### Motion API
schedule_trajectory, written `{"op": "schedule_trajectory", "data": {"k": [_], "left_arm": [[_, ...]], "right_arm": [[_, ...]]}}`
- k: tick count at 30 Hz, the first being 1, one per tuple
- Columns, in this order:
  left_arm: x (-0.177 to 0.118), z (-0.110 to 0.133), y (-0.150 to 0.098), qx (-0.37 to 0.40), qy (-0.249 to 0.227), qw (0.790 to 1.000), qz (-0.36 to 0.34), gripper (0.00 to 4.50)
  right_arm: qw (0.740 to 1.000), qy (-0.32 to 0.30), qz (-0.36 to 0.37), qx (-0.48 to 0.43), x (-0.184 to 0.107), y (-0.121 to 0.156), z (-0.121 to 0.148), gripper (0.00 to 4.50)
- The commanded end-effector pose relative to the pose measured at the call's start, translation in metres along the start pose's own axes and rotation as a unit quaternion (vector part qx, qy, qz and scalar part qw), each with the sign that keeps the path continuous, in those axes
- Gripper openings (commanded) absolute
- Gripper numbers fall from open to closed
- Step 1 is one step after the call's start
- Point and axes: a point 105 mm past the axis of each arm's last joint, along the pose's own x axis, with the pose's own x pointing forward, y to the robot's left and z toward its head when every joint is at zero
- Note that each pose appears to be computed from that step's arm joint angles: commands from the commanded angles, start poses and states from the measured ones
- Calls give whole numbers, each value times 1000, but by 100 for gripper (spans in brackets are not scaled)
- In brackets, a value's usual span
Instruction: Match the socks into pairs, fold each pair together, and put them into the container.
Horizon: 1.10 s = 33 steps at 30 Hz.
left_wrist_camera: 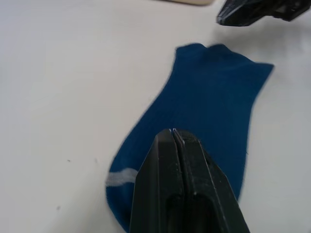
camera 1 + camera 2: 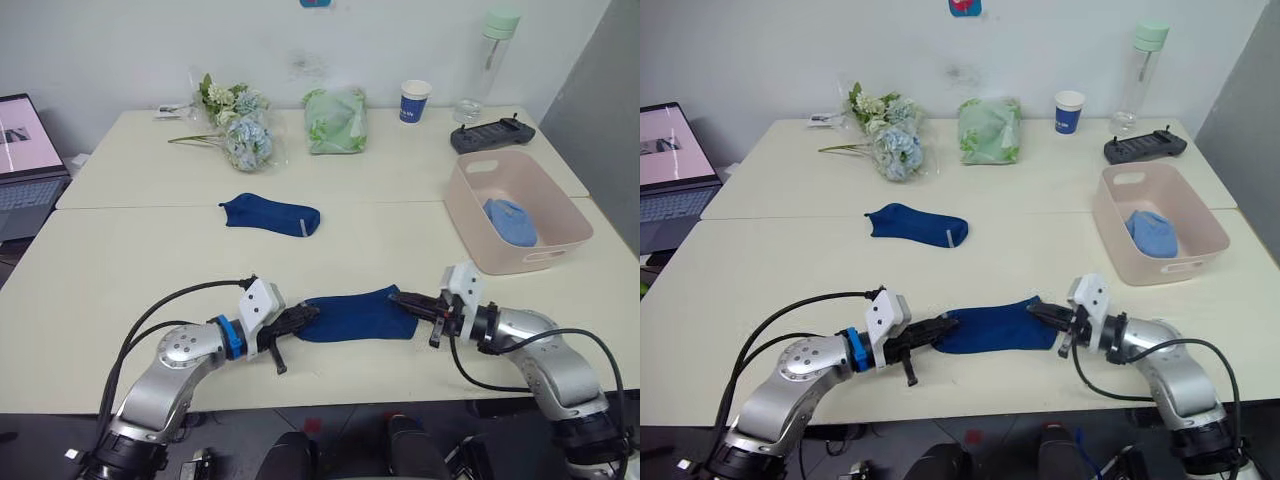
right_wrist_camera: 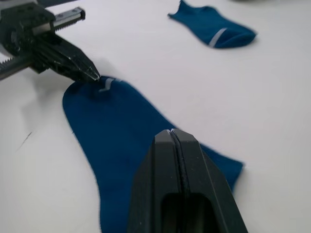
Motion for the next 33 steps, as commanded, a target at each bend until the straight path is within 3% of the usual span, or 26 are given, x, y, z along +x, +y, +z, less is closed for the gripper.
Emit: {"op": "schedule_trajectory", "data": {"k": [1,5,9,13,19,22,23,26,33], "left_arm": [[3,-12,-6,4,27,1000,5,1],[2,-30,-5,0,59,998,28,1],[-6,-34,-2,-4,65,997,40,1],[-10,-25,1,-36,32,997,52,1],[-16,18,14,-58,-54,993,84,1],[-35,34,56,-63,-86,972,211,1],[-41,35,67,-65,-94,962,248,0],[-62,22,87,-61,-77,940,327,55],[-99,-19,94,-83,-41,911,402,262]], "right_arm": [[1000,3,-5,-4,4,1,-4,2],[998,51,-3,-23,-7,2,-21,2],[997,71,-9,-27,-23,-4,-26,2],[995,80,-31,-48,-39,-16,-26,2],[995,-45,-84,-20,-43,-29,33,2],[980,-66,-185,-40,-47,-63,47,2],[974,-70,-211,-40,-48,-73,48,19],[969,-69,-236,-31,-44,-85,43,87],[967,-65,-245,-25,-32,-93,32,319]]}}
